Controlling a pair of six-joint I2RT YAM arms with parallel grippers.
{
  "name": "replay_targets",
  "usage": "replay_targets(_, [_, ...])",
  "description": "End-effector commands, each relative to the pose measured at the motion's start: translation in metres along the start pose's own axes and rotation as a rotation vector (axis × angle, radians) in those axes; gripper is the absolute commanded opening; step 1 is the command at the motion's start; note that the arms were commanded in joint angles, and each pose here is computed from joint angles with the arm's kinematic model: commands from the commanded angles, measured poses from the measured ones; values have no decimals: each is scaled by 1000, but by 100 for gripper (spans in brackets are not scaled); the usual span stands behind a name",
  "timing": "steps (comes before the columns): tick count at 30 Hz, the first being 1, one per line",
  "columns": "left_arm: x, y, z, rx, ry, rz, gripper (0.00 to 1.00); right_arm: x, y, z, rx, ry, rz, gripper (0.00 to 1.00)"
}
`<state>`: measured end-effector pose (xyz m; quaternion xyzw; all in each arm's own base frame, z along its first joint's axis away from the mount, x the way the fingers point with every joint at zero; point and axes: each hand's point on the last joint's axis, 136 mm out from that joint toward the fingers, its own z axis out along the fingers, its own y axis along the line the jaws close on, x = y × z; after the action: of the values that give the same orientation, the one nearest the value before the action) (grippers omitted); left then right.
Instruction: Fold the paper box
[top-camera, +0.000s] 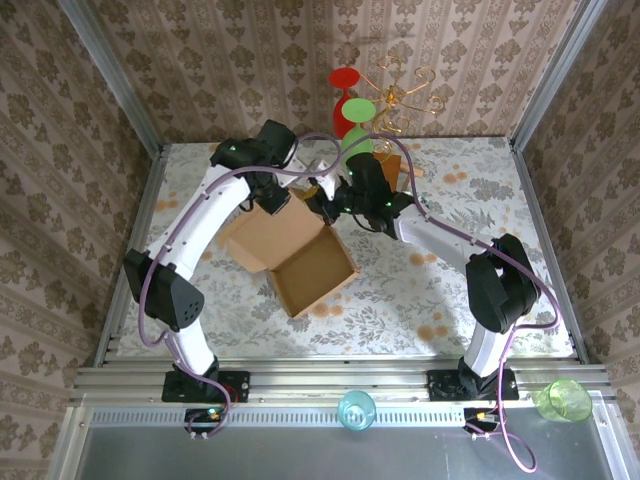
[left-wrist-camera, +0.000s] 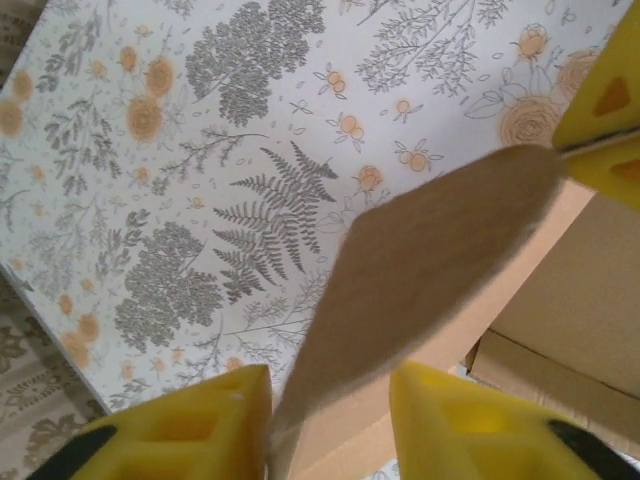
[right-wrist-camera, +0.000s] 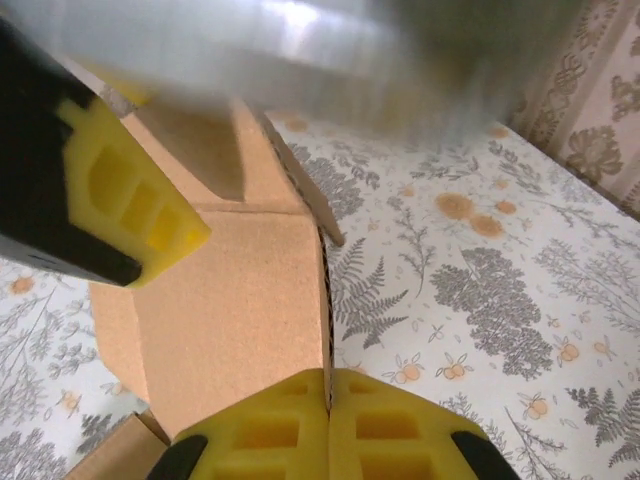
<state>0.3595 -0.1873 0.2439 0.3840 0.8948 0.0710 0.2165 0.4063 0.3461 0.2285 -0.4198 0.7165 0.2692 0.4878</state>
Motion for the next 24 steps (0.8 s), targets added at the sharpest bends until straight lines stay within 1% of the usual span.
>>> replay_targets(1, [-8,28,-37,-3,-141,-282,51,5,-14,-9,85,-21,32,0])
replay_targets(2, [-2,33,-39,27,-146,-363,54,6,-19,-12,103,-33,45,0])
replay_targets(3, [9,43,-39,61,-154,-473,57,6,-24,-15,124,-49,61,0])
replay_targets(4, [19,46,-40,108,-167,-573,57,6,-28,-18,137,-63,76,0])
replay_targets(6, [39,49,-39,175,-196,-698,57,6,-33,-23,151,-80,95,0])
replay_targets(10, [83,41,-26,278,-231,-829,57,9,-37,-27,166,-93,113,0])
replay_targets(14, [114,21,-6,389,-217,-904,56,12,-42,-31,189,-106,138,0])
replay_targets(18, [118,-4,3,500,-236,-921,57,13,-45,-32,202,-105,148,0])
replay_targets(21, [121,-16,6,513,-234,-913,58,13,-46,-33,209,-109,151,0])
replay_targets(24, [129,-18,17,485,-206,-909,59,13,-45,-34,209,-111,156,0])
